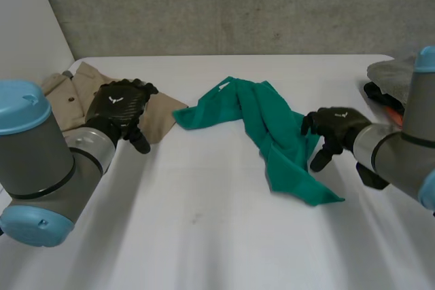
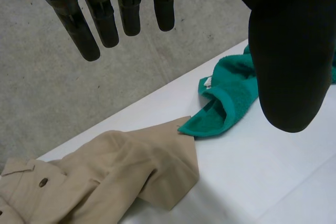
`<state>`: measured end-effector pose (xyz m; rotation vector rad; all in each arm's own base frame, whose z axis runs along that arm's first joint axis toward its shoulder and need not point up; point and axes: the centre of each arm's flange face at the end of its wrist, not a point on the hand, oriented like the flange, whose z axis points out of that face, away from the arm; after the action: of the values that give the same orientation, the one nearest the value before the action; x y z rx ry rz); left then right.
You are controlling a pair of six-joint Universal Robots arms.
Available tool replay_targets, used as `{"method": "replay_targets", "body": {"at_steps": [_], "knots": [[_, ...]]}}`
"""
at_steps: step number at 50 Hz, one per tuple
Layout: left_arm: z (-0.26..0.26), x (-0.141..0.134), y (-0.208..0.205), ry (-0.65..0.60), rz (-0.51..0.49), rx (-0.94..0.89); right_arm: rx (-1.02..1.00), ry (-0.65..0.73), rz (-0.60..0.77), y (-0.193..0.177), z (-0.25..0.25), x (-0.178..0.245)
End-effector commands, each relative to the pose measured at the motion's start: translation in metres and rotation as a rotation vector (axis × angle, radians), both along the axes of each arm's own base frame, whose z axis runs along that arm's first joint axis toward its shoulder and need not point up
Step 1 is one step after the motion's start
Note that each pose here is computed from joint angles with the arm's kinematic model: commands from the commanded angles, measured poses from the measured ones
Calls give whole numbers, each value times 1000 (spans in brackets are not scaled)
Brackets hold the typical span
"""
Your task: Fold the laundry.
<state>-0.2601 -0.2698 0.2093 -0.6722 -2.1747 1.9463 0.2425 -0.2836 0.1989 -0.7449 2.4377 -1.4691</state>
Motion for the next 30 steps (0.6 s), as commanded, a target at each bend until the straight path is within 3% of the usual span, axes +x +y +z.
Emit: {"method": "replay_targets", "body": {"at_steps": [1, 14, 21, 25, 30], "knots": [[-5, 1, 3, -3, -3, 6, 130, -54, -10, 29, -21, 5], [-8, 0, 3, 0, -4, -11, 116, -76, -76, 16, -57, 16], [-6, -2, 1, 4, -9, -23, 36, -80, -98, 9, -47, 21], [-3, -8, -4, 14, -20, -48, -70, -86, -41, 19, -6, 26], [10, -24, -16, 39, -59, -108, -288, 21, 139, 47, 67, 25]]}}
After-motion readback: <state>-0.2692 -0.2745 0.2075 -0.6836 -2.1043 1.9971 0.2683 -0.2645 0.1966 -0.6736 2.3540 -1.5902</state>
